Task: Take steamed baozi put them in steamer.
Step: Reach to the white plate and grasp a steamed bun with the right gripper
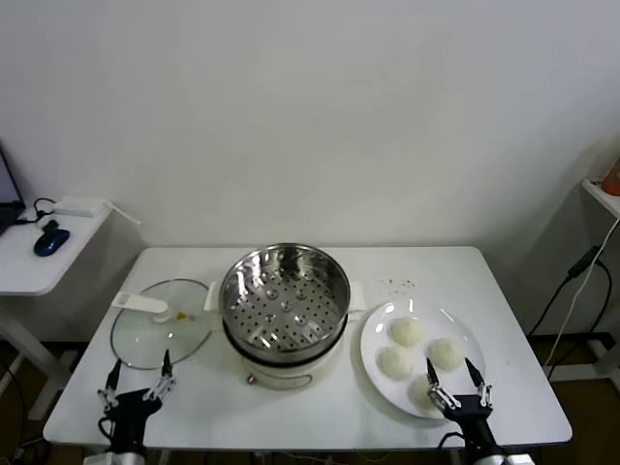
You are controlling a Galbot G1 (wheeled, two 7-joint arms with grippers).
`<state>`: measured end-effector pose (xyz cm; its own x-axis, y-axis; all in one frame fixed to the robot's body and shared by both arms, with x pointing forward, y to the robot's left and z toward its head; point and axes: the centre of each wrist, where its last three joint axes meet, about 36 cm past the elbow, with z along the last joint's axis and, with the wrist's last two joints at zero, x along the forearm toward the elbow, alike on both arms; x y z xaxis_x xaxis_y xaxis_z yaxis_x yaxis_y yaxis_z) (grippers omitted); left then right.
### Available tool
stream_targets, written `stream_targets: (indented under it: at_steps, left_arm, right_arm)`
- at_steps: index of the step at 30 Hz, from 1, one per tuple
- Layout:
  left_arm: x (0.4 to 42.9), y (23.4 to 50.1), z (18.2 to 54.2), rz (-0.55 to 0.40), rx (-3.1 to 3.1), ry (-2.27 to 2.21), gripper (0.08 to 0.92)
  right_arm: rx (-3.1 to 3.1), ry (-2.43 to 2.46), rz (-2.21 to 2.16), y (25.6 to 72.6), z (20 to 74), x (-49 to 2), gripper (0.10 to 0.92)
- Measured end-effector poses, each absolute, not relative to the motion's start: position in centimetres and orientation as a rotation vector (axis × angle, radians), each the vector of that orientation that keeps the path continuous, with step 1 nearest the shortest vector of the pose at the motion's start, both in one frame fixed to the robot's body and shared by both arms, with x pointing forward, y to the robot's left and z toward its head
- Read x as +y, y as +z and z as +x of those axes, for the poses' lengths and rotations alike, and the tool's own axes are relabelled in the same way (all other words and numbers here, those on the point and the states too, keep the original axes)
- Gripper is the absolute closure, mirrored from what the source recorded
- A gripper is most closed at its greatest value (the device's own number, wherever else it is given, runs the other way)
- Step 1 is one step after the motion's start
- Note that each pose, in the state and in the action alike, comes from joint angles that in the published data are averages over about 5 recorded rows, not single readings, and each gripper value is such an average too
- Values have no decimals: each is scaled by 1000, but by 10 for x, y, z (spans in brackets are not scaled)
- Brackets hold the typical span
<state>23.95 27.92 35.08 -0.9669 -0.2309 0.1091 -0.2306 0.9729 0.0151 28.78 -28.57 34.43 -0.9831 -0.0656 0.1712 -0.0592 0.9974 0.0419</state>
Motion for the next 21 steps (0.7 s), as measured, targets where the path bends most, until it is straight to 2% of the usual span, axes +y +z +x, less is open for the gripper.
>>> stream_targets:
  at_steps: [9,21]
  left_arm:
    - [278,352,242,327,-3017,-14,177]
    - [277,347,245,298,-3018,-25,177]
  right_arm:
    - [-2814,172,213,401,358,-284,200]
    - [-2407,870,754,487,450,-281,200]
